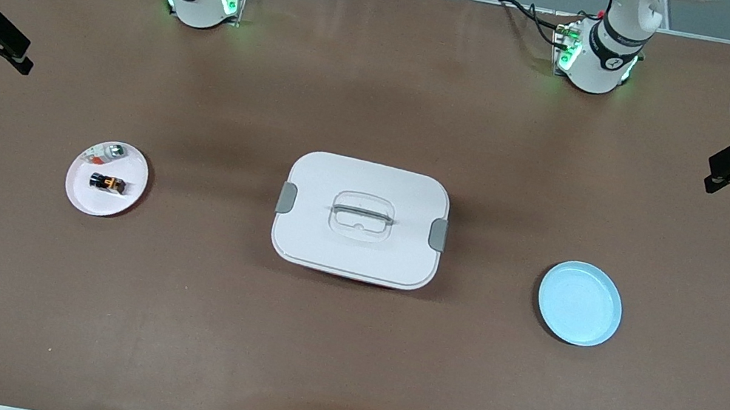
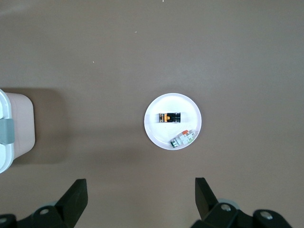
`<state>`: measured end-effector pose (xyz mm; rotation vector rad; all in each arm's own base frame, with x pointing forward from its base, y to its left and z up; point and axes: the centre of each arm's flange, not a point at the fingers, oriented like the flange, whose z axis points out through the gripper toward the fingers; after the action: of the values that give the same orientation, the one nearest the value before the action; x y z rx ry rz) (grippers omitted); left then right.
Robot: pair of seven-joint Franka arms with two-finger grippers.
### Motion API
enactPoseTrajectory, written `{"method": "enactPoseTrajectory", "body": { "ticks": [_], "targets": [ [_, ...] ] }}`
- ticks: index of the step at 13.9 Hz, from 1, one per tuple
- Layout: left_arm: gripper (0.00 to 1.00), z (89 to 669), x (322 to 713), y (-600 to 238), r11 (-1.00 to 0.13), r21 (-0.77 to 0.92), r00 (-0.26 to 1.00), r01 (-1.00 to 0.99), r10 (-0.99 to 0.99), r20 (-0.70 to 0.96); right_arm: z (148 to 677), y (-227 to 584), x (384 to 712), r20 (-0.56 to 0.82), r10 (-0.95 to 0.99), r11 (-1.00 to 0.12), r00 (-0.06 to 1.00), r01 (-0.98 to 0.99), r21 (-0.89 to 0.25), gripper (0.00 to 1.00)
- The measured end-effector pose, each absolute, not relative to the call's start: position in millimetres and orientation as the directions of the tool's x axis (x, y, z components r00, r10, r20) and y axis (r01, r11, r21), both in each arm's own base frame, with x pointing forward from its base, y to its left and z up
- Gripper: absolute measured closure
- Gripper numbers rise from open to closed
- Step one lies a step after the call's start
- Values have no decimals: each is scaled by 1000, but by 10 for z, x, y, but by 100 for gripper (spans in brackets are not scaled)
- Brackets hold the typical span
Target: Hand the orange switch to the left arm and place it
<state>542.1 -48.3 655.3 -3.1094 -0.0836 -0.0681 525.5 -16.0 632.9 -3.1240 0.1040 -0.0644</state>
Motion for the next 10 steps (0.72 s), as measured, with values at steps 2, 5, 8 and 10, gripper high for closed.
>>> {"method": "enactPoseTrajectory", "body": {
  "ticks": [2,5,8,10],
  "targets": [
    [0,6553,5421,-483,-998,-29,998,54,53,45,6366,-174,5251,47,-69,-997,996,-69,-17,0],
    [0,6567,5421,-483,-998,-29,997,54,53,47,6380,-171,5251,50,-68,-998,996,-68,-17,0],
    [0,6580,5421,-483,-998,-28,997,55,53,50,6379,-153,5249,48,-50,-999,998,-49,-16,0],
    [0,6580,5421,-482,-998,-28,997,55,53,50,6382,-155,5249,49,-8,-1000,999,-7,-14,0]
  ]
}}
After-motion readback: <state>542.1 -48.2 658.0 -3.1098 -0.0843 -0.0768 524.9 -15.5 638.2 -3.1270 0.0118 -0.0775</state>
